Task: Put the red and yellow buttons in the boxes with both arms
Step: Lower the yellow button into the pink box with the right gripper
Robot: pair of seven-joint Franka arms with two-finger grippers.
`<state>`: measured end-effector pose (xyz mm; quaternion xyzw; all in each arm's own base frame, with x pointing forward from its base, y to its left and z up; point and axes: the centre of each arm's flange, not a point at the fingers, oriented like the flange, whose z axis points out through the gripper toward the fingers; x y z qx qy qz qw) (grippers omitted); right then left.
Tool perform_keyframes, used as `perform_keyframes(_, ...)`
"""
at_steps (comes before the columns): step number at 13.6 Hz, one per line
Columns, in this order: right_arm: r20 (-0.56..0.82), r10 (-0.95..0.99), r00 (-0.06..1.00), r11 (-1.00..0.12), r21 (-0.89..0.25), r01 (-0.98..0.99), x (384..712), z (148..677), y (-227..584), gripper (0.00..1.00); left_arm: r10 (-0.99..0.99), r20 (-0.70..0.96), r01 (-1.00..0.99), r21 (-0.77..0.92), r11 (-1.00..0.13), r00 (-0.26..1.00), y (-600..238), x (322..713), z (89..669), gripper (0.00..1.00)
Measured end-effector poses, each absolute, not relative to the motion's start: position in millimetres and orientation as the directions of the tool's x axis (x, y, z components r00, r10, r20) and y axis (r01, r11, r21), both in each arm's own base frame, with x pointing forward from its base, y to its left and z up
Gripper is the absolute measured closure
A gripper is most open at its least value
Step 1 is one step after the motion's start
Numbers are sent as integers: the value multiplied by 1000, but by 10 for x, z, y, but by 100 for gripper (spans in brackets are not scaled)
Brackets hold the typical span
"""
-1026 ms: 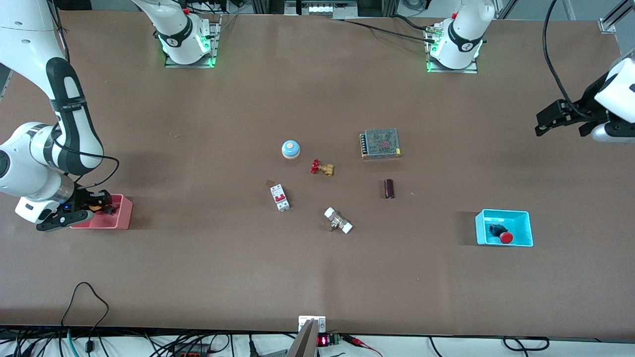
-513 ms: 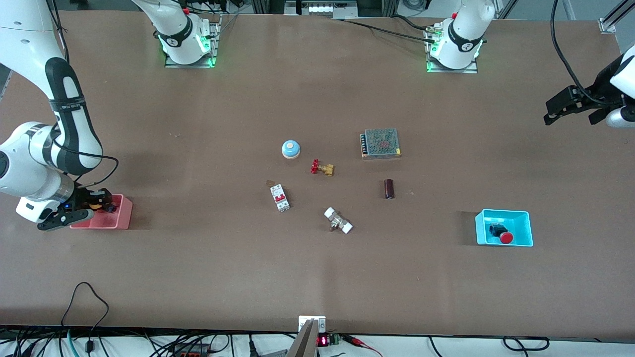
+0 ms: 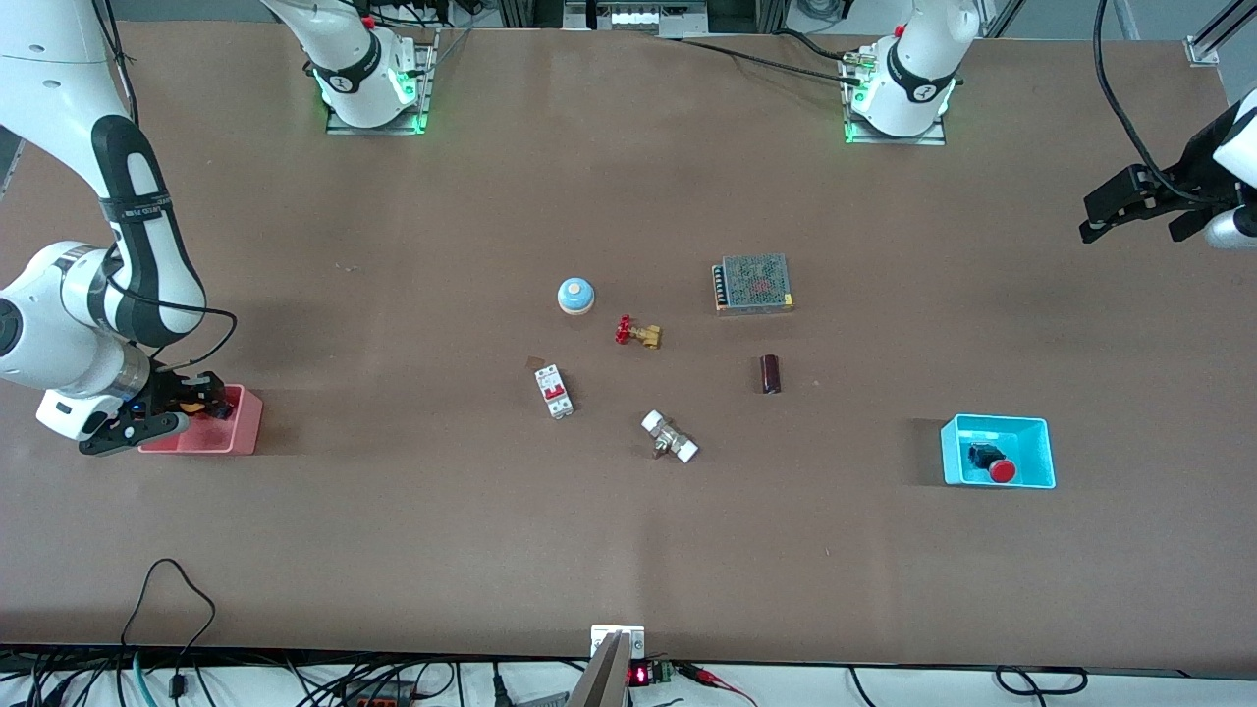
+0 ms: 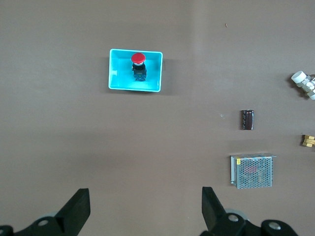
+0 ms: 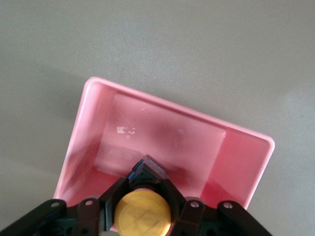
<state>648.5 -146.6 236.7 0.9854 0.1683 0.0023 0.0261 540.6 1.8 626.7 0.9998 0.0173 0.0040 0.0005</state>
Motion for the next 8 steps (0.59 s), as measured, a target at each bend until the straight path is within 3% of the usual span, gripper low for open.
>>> perform_keyframes(5,-5,332,943,-942,52,332,6484,2348,-1466,62,32,10,32,1,-999,999,5,5414,6263,0)
perform_keyframes(7,-5,333,943,-942,53,332,6484,2327,-1466,47,32,10,32,1,-999,999,4,5414,6262,0)
perform_keyframes(8,-5,333,943,-942,53,332,6484,2319,-1466,47,32,9,32,1,-999,999,5,5414,6259,0)
